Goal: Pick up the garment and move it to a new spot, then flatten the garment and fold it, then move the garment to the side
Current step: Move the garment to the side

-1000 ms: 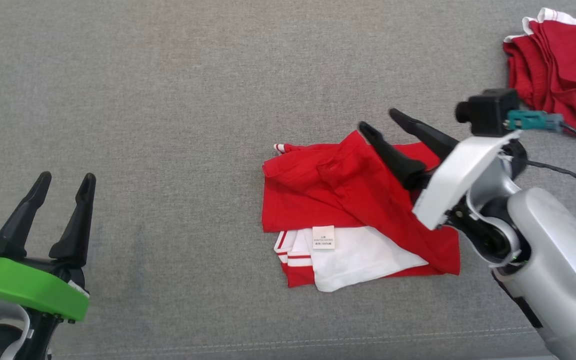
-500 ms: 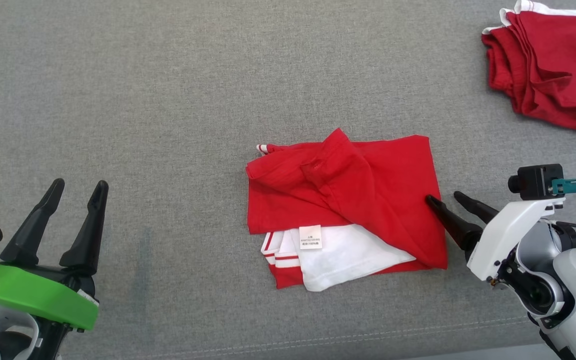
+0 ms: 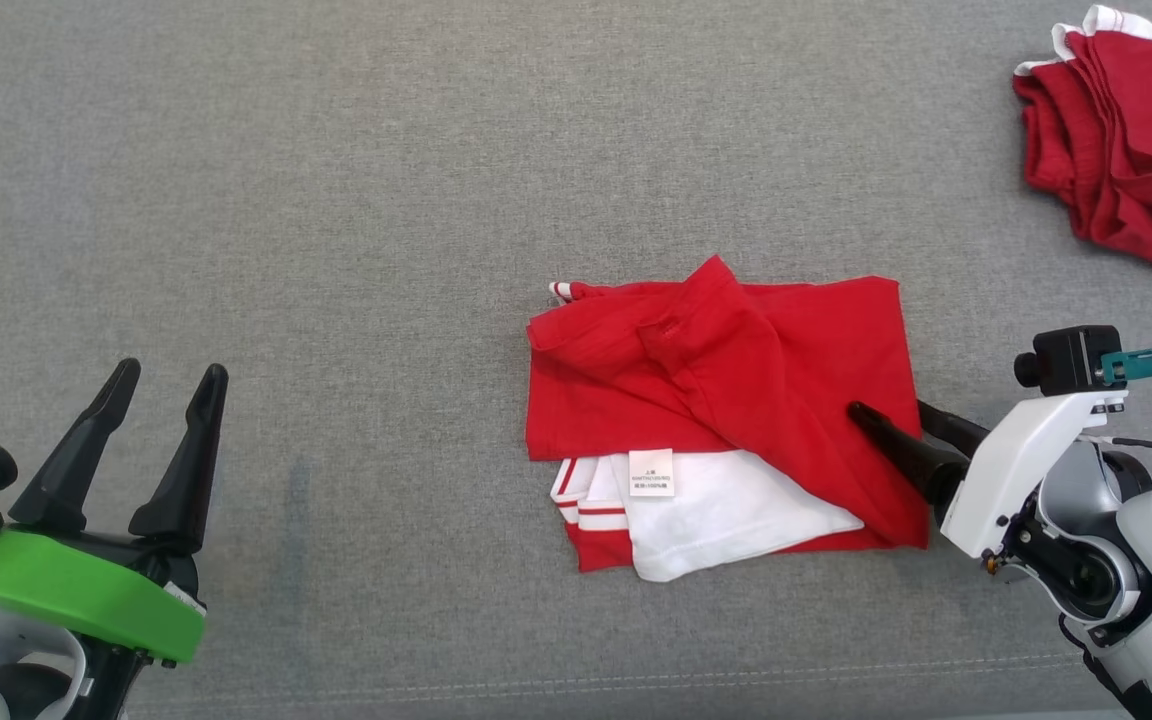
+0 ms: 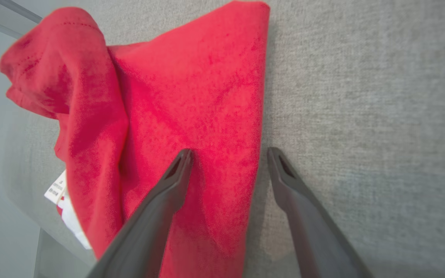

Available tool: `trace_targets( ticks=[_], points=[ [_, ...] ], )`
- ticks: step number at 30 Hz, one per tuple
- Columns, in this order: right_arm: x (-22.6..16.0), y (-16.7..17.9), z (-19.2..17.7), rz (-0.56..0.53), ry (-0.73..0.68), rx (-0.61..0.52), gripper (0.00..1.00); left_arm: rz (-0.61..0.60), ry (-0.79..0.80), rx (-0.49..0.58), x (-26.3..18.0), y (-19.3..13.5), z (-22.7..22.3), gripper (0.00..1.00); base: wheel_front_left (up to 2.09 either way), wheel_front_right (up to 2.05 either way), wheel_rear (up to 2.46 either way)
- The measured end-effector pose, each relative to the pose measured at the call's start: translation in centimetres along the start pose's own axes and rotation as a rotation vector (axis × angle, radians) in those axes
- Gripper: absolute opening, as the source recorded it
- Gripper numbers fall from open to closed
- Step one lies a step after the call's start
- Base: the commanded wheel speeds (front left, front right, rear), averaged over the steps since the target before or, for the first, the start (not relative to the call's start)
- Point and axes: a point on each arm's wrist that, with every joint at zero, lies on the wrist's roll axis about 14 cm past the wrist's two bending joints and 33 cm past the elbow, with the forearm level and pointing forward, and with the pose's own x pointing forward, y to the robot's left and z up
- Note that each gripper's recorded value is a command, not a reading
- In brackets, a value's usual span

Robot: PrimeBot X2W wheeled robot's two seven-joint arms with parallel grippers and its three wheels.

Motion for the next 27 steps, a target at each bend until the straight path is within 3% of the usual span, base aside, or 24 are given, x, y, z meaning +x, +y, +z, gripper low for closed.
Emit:
trace_targets(
  ticks=[5, 6, 7, 8, 9, 18, 27],
  points=[
    [0.7, 0.5, 0.2, 0.021, 0.035, -0.011, 1.00, 0.025, -0.005, 0.001, -0.5, 0.7, 0.2, 1.00, 0.00, 0.00, 0.00],
    [0.7, 0.5, 0.2, 0.021, 0.035, -0.011, 0.77, 0.025, -0.005, 0.001, -0.5, 0.7, 0.2, 1.00, 0.00, 0.00, 0.00],
    [0.9, 0.5, 0.3, 0.025, 0.040, -0.011, 0.42, 0.030, -0.006, 0.001, -0.6, 0.8, 0.2, 1.00, 0.00, 0.00, 0.00],
    [1.0, 0.7, 0.3, 0.034, 0.048, -0.011, 0.14, 0.036, -0.008, 0.001, -0.7, 1.0, 0.2, 1.00, 0.00, 0.00, 0.00],
    [1.0, 0.8, 0.4, 0.040, 0.055, -0.010, 0.00, 0.041, -0.010, 0.002, -0.7, 1.1, 0.3, 1.00, 0.00, 0.00, 0.00],
    [0.7, 0.7, 1.4, 0.052, 0.088, -0.004, 0.00, 0.051, -0.023, 0.002, -0.9, 1.4, 0.6, 1.00, 0.00, 0.00, 0.00],
    [-1.5, 0.1, 8.0, 0.031, -0.013, -0.180, 0.00, 0.049, -0.032, -0.002, -1.0, 1.2, 0.7, 1.00, 0.00, 0.00, 0.00]
  ],
)
